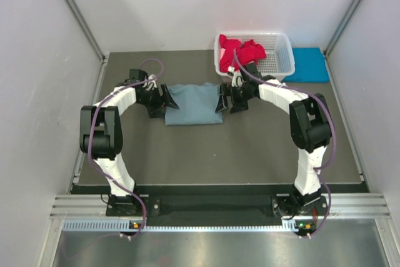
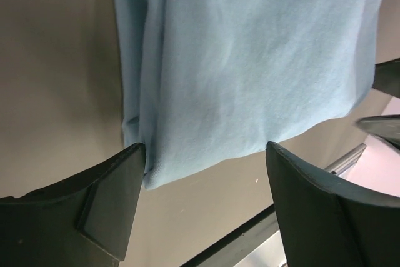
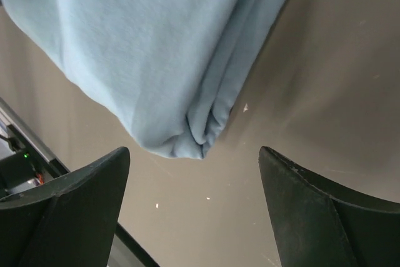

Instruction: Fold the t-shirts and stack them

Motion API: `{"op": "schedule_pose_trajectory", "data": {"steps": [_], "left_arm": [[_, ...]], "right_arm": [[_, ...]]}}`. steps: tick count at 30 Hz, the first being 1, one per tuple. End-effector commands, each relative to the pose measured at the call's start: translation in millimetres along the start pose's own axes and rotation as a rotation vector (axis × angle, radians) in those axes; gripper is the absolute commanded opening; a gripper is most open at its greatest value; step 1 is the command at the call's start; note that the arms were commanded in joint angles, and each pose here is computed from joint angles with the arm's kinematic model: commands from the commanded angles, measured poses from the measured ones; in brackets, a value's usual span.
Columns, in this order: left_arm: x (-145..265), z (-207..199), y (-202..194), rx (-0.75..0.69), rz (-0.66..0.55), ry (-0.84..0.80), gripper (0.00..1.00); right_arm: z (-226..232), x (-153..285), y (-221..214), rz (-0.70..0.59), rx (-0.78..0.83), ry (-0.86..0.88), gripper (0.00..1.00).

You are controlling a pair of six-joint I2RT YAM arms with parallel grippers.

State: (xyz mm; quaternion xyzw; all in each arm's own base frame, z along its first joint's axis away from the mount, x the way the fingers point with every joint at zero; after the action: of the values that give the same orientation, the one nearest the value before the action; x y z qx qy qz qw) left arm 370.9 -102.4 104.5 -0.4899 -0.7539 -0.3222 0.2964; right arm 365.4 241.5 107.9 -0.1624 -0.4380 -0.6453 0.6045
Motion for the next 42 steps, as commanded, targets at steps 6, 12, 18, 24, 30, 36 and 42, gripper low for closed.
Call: {"op": "schedule_pose_trajectory", "data": {"steps": [6,12,18,24,30,36,42], "left_arm": [[-7,-8,-2,-0.007,-0.019,-0.127,0.63],[-8,5,-33,0.047,0.028,-0.111,0.38],[-2,16,-69,0.098,0.071,-0.089,0.21],[24,19,-119,0.156,0.101,-0.053,0.15],[54,22,-180,0.232,0.116,-0.054,0.19],[75,26,-196,0.176,0.073,0.002,0.72],[97,8,-134,0.008,-0.071,0.098,0.76]], "right_arm": [[21,-22,12,-0.102,0.071,0.14,0.78],[27,-32,-3,-0.073,0.042,0.181,0.46],[34,-24,-36,-0.042,0.024,0.19,0.13],[44,1,-88,0.001,-0.008,0.192,0.07],[55,28,-136,0.042,0.003,0.179,0.06],[39,44,-150,0.048,0.011,0.067,0.42],[48,51,-99,-0.012,0.135,0.018,0.54]]}}
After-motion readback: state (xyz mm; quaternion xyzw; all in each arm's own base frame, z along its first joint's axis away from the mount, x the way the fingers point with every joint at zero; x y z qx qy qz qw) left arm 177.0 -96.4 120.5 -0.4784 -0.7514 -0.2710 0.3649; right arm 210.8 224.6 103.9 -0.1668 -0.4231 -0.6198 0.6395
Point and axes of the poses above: each gripper's point midway between its finger pads, its own x axis back along the fingers, its own z axis along the line the jaws close on, y = z × x, the point moved 4 cm from there along x, back along the fingers, and after that the axes turned 1 degree about -x, right-handed, at the moved point
